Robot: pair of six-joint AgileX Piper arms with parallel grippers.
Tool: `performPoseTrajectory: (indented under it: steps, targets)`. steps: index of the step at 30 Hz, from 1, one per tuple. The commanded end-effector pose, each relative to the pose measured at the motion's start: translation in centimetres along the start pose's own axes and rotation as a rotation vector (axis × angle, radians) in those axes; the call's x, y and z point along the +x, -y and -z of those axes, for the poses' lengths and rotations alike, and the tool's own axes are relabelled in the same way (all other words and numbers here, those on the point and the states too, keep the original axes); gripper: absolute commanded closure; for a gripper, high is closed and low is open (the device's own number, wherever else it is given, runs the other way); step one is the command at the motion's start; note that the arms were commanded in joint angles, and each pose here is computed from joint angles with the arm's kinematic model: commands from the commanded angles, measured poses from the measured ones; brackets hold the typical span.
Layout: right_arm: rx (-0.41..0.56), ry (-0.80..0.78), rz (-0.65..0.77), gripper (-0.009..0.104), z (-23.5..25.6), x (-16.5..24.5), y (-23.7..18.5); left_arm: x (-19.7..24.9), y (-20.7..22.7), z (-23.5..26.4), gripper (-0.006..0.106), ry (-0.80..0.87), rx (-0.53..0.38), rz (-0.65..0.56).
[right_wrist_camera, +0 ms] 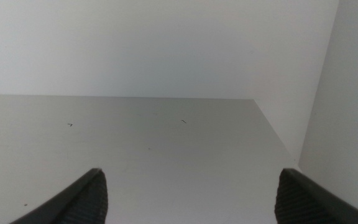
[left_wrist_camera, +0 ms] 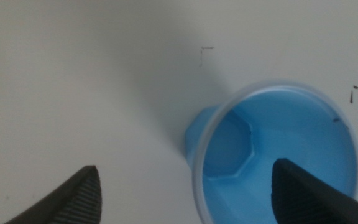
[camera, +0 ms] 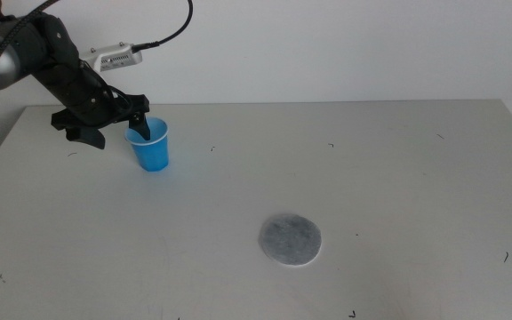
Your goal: Place an empty cup on a cup mat.
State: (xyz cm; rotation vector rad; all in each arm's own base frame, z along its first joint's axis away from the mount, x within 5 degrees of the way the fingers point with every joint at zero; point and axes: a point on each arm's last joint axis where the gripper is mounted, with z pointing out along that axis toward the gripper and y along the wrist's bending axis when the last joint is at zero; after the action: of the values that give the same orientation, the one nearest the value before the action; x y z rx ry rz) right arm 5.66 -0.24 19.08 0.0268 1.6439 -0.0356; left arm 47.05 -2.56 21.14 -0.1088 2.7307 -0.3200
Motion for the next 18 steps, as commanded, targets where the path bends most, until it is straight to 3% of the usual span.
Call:
performPoseTrajectory:
  steps: [1, 5, 7, 15, 16, 18]
  targets:
    - [0.000, 0.109, 0.019, 0.001, 0.3, -1.1, 0.0, -1.6, 1.4, 2.4, -0.004, 0.139, 0.021, -0.025]
    - [0.000, 0.109, 0.019, 0.001, 0.3, -1.1, 0.0, -1.6, 1.6, 0.9, -0.001, 0.147, 0.016, -0.034]
    - [0.000, 0.109, 0.019, 0.001, 0.3, -1.1, 0.0, -1.6, 1.9, 0.6, 0.009, 0.151, 0.015, -0.043]
    - [0.000, 0.109, 0.019, 0.001, 0.3, -1.1, 0.0, -1.7, 1.9, 0.5, 0.093, 0.160, 0.012, -0.047]
    - [0.000, 0.109, 0.019, 0.001, 0.3, -1.1, 0.0, -1.6, 1.9, 0.4, 0.100, 0.156, 0.012, -0.049]
    - [0.000, 0.109, 0.019, 0.001, 0.3, -1.1, 0.0, -1.6, 1.9, 0.6, 0.100, 0.155, 0.012, -0.049]
